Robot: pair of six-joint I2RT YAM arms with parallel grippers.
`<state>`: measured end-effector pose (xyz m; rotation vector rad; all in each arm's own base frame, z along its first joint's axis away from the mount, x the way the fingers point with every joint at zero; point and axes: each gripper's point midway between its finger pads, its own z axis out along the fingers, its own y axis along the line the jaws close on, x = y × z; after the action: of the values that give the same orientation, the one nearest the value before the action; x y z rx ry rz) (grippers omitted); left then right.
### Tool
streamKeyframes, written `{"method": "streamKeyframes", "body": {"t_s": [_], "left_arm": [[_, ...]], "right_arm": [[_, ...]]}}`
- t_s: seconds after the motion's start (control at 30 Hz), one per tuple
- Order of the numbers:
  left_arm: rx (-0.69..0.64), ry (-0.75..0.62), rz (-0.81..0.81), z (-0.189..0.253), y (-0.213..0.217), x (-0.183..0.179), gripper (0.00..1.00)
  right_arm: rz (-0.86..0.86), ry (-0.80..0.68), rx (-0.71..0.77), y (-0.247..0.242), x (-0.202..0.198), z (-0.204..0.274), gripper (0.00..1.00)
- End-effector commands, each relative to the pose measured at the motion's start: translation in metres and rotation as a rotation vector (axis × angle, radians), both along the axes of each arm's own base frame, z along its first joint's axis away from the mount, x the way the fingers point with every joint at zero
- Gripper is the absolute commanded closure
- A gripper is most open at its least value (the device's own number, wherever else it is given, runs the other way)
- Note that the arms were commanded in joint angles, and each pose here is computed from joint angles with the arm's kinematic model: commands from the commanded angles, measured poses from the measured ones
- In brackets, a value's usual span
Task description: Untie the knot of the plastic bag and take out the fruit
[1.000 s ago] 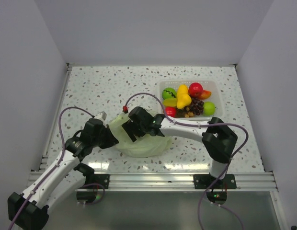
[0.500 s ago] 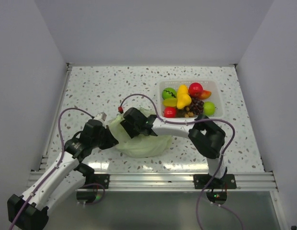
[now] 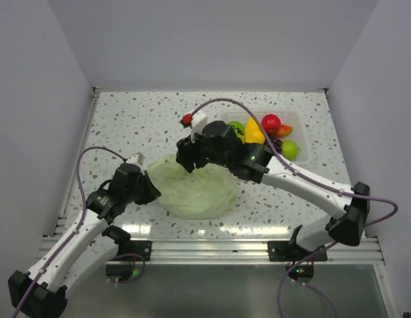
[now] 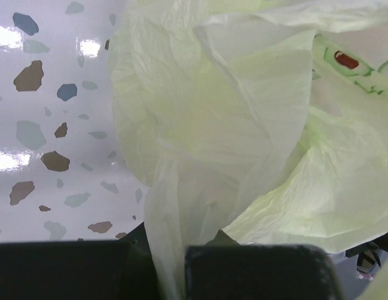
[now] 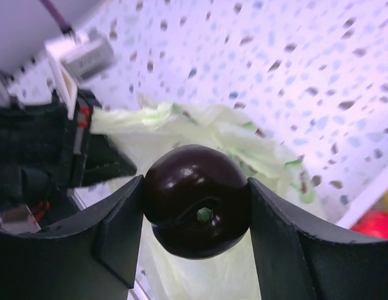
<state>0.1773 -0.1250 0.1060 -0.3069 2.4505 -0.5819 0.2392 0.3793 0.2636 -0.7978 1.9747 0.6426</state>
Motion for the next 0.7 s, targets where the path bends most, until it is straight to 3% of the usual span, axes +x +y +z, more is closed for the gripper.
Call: {"method": "streamKeyframes", "body": {"t_s": [0.0,0.17,0.37,0.57,0.67], "left_arm": [[0.001,-0.062,0.020,0.026,0.003,0.009,1.00],[0.055,-0.144,0.073,0.056,0.018,0.018,1.00],[0.099,-0.240,0.142,0.093,0.036,0.025,1.00],[0.229,-0.285,0.188,0.113,0.059,0.034,1.00],[0.202,-0.302,0.191,0.116,0.054,0.040,1.00]], "right_arm": [[-0.150,-0.070,0.002,-0.047,0.026,0.044,0.80],[-0.545,-0.101,0.010,-0.159,0.088,0.055,0.80],[-0.932,-0.003,-0.057,-0.290,0.130,0.000,0.76],[-1.125,0.127,-0.068,-0.353,0.142,-0.054,0.71],[-1.180,0.154,-0.067,-0.368,0.150,-0.072,0.57]]}}
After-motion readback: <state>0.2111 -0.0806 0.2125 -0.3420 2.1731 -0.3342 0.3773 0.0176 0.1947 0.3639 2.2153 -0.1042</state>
